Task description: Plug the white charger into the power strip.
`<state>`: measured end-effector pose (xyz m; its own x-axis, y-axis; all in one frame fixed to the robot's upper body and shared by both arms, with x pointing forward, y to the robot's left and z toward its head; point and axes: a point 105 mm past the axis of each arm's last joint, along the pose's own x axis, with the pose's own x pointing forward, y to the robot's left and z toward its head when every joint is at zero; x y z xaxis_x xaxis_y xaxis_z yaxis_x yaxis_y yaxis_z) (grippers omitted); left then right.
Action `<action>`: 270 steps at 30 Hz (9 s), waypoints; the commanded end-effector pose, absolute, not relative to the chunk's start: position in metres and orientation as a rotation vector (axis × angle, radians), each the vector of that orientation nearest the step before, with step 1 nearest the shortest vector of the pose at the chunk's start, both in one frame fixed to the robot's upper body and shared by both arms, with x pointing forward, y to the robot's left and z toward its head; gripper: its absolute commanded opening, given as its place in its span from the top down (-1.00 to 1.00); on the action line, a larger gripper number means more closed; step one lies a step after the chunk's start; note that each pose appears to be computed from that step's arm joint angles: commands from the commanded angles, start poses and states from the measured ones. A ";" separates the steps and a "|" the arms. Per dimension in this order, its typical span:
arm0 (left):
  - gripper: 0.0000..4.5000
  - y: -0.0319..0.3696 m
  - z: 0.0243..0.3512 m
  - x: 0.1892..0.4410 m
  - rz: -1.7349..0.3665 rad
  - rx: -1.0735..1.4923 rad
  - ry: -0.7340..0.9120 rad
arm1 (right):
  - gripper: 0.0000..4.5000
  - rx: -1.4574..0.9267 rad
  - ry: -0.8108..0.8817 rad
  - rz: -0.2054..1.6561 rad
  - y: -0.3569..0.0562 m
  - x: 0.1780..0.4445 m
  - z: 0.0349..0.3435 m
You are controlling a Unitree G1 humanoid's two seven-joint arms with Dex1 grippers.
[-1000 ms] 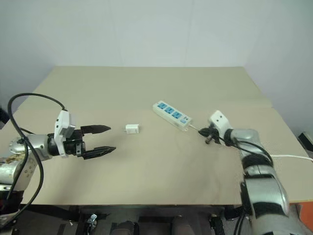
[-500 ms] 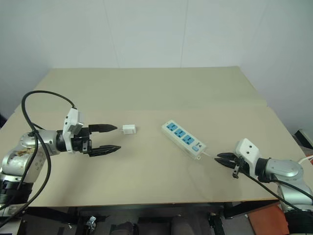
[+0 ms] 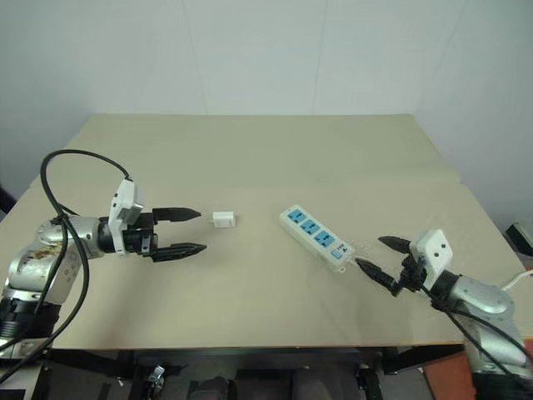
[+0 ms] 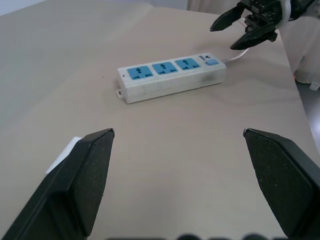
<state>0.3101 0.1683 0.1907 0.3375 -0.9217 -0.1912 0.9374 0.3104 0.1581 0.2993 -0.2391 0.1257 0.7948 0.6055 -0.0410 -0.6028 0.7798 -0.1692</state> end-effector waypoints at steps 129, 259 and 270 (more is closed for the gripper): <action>-1.00 0.091 0.158 0.430 -1.011 1.293 0.795 | -0.52 -0.408 0.021 1.329 -0.084 0.310 0.082; 0.55 0.121 0.079 0.293 -1.619 0.141 0.118 | -0.52 -0.411 -0.018 1.455 -0.062 0.291 0.077; 0.55 0.125 0.072 0.298 -1.556 0.081 0.169 | -0.52 -0.429 -0.016 1.445 -0.062 0.292 0.074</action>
